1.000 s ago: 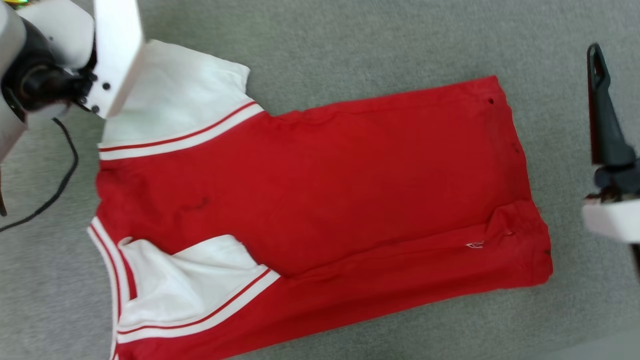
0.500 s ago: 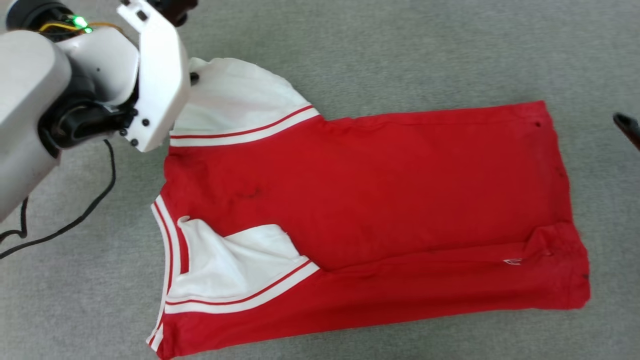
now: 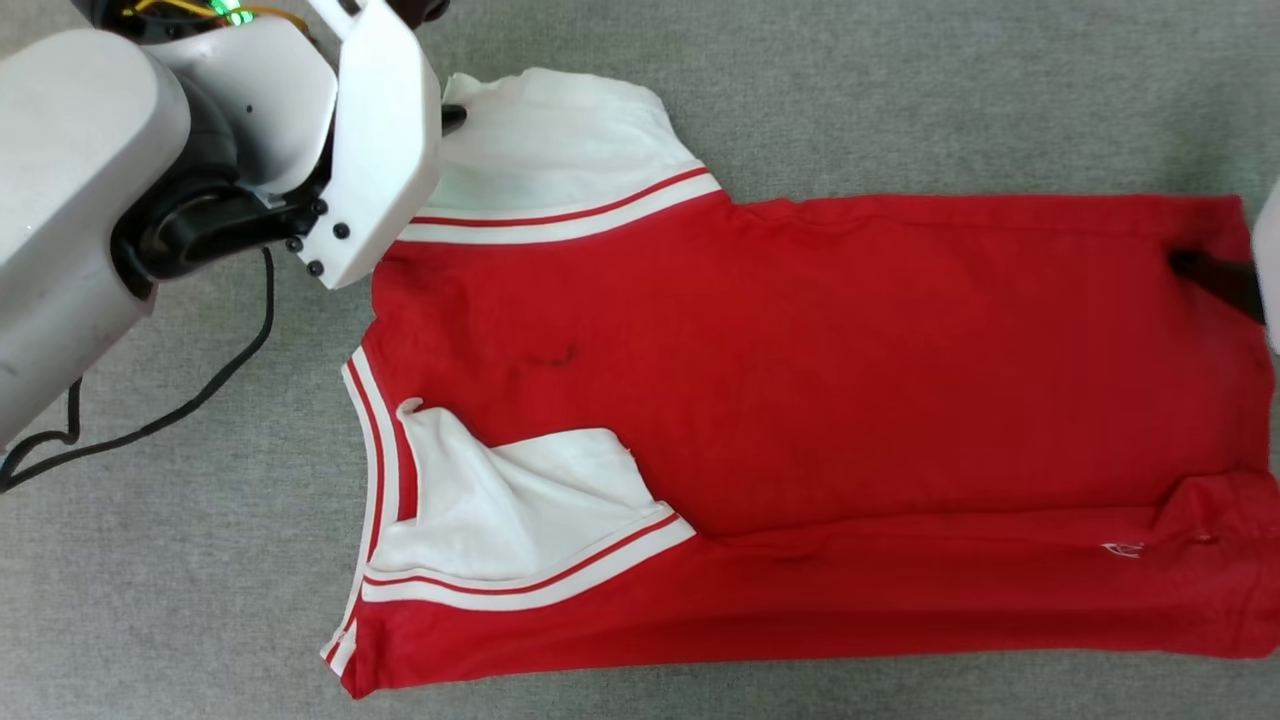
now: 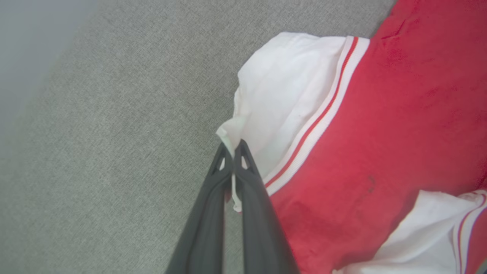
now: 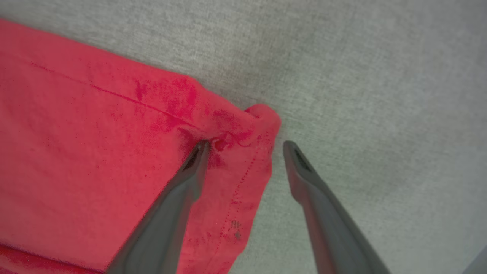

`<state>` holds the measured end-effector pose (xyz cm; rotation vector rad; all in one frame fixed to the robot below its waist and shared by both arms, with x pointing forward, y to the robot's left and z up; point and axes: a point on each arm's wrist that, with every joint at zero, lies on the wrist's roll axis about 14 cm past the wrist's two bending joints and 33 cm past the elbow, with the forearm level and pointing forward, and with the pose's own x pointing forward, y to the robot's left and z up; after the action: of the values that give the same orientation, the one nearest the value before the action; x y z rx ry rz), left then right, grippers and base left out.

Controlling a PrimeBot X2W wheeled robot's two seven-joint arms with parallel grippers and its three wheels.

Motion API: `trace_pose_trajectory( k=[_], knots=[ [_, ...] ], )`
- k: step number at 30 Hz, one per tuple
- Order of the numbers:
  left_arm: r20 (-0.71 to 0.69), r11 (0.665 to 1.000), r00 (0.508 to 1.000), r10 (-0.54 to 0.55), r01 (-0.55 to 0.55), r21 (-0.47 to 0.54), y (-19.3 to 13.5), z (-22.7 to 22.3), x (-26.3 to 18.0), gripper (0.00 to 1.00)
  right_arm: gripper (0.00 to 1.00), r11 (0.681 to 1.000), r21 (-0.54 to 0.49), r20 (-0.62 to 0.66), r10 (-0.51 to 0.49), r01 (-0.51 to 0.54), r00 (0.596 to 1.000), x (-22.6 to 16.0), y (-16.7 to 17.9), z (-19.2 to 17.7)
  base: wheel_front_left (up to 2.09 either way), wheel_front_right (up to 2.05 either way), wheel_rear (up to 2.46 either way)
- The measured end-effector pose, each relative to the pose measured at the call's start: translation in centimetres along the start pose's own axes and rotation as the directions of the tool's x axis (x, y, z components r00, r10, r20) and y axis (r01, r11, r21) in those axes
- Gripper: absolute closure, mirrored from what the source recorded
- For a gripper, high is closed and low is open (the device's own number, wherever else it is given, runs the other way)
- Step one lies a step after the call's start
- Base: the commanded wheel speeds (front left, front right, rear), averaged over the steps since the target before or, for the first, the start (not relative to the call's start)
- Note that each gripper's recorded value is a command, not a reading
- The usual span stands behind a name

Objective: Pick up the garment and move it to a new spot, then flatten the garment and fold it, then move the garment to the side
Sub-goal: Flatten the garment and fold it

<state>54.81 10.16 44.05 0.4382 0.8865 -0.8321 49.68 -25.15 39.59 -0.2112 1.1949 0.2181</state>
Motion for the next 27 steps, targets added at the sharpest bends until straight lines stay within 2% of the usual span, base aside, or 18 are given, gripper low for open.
trace_pose_trajectory(
  k=[5, 9, 10, 18, 27],
  knots=[
    [-0.016, 1.0, 1.0, -0.004, 0.003, -0.015, 0.6, -1.1, 0.9, 1.0, 0.0, 0.999, 0.007, -0.032, 0.032, -0.031, 0.999, 3.1, 1.3, -0.9, 0.0, 0.0, 0.0],
    [-0.018, 1.0, 1.0, 0.001, -0.001, -0.022, 0.9, -1.4, 1.0, 1.0, 0.0, 0.999, -0.005, -0.03, 0.039, -0.039, 0.999, 3.9, 1.7, -1.2, 0.0, 0.0, 0.0],
    [-0.016, 1.0, 1.0, 0.004, -0.004, -0.022, 1.0, -1.4, 1.0, 1.0, 1.0, 0.999, -0.001, -0.016, 0.041, -0.041, 0.999, 3.9, 1.7, -1.1, 0.0, 0.0, 0.0],
    [0.054, 0.999, 0.998, 0.027, -0.025, -0.03, 0.4, 0.0, -1.3, 1.0, 1.0, 0.999, -0.027, 0.147, 0.028, -0.024, 0.989, 1.5, 1.8, 0.7, 0.0, 0.0, 0.0],
    [0.137, 0.998, 0.989, 0.062, -0.062, -0.007, -1.7, 0.3, -6.3, 1.0, 1.0, 0.999, -0.046, 0.337, 0.018, -0.002, 0.941, -4.4, 1.5, 0.8, 0.0, 0.0, 0.0]
  ],
)
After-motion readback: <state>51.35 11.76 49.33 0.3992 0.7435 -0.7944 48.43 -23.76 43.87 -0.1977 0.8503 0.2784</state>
